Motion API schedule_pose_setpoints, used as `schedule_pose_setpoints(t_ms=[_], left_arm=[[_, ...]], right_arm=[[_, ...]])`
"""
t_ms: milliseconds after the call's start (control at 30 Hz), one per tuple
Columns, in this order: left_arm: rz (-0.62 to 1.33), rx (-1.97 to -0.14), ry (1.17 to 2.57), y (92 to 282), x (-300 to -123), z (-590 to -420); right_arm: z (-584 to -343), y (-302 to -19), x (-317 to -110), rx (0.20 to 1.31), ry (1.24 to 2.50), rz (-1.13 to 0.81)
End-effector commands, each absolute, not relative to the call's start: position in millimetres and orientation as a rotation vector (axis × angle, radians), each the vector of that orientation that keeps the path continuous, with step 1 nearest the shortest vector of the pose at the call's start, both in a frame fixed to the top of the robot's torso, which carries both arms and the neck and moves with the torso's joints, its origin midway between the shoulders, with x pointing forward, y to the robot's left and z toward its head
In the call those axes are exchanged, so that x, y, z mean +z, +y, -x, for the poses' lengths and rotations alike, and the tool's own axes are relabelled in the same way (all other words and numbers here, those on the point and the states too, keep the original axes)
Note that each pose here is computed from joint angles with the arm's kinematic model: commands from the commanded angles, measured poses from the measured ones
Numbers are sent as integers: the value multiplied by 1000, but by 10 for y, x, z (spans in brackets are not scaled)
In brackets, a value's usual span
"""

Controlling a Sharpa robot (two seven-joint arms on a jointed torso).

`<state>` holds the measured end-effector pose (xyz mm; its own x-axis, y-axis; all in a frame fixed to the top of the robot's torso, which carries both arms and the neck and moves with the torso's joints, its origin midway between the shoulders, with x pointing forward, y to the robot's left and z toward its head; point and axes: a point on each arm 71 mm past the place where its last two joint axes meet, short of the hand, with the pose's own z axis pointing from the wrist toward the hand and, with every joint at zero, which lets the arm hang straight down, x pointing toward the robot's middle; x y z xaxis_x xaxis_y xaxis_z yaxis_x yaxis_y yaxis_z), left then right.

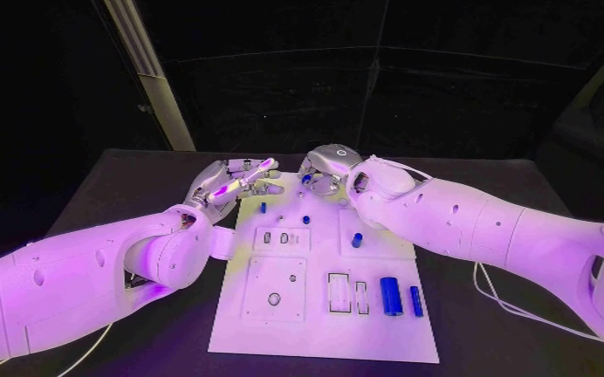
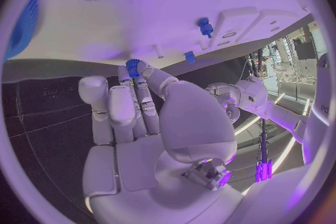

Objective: Assemble the parts on the task board

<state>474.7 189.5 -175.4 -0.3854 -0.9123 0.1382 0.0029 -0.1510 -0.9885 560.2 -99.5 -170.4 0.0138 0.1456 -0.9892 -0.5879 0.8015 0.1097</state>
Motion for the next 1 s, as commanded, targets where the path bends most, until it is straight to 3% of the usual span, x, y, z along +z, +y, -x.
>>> schedule_pose_setpoints(t_ms=[33, 633, 1000], left_arm=[[1076, -1644, 1402, 1878, -1741, -4748], [1081, -1636, 1407, 1913, -1735, -4755], [1086, -1622, 1401, 1990, -1719, -4744]], right_arm=[[-5608, -985, -1707, 587, 1472, 387], [-5548, -1131, -1625, 607, 1406, 319], [-5354, -1764, -1478, 638, 1486, 100]])
